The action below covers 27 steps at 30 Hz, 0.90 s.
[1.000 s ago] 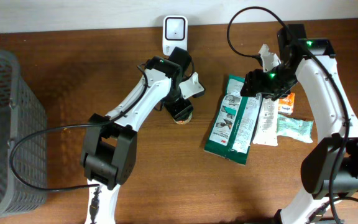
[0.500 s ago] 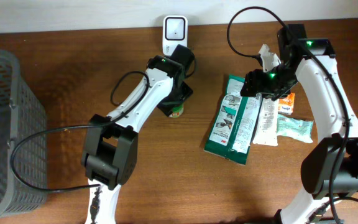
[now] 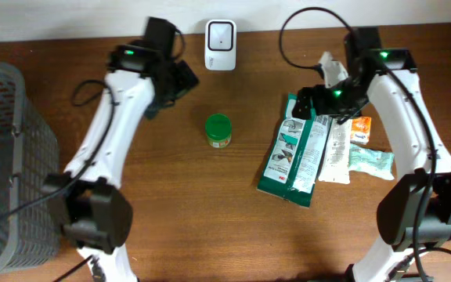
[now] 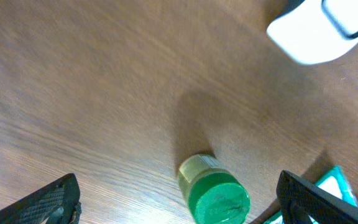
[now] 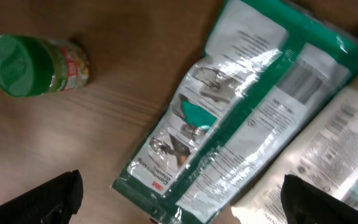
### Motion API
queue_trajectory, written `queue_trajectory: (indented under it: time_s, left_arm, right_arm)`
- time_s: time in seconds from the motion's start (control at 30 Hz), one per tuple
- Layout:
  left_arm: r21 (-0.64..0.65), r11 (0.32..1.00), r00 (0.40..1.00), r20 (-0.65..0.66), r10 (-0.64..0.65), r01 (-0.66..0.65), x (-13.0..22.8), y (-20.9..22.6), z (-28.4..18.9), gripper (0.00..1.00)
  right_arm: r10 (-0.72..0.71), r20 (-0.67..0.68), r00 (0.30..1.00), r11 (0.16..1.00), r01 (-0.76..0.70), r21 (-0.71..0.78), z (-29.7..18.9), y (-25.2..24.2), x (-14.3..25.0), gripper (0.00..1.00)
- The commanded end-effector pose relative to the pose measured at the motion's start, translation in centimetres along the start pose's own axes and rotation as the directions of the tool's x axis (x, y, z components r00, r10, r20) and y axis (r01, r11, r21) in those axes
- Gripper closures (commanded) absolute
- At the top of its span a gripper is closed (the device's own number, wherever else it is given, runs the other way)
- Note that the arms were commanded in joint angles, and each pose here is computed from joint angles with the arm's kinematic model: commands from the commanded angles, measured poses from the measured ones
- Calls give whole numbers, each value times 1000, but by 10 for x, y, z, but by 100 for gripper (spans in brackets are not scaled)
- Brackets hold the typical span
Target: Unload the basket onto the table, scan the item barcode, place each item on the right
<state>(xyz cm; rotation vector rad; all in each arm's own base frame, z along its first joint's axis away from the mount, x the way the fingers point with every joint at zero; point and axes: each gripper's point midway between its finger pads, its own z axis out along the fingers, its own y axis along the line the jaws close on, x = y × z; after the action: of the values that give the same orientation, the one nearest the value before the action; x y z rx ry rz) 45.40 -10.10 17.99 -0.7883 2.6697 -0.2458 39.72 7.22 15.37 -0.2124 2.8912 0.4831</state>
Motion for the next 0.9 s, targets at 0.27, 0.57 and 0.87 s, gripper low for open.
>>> queue_trajectory:
  time_s: [0.27,0.57,0.87]
  left_arm:
    - [-103,984,979,158,-128,146,-110,150,-42,1]
    - [-104,983,978,160,-133,151,-111,152,-42,1]
    - [-104,983,978,160,-133,151,-111,152,-42,1]
  right_arm:
    - [-458,141,878,889,451,80,87,186,-40,1]
    - [-462,62,885,886,458,71,158,185,-31,4]
    - [-273,52,961,948,260,185,175,159,-33,33]
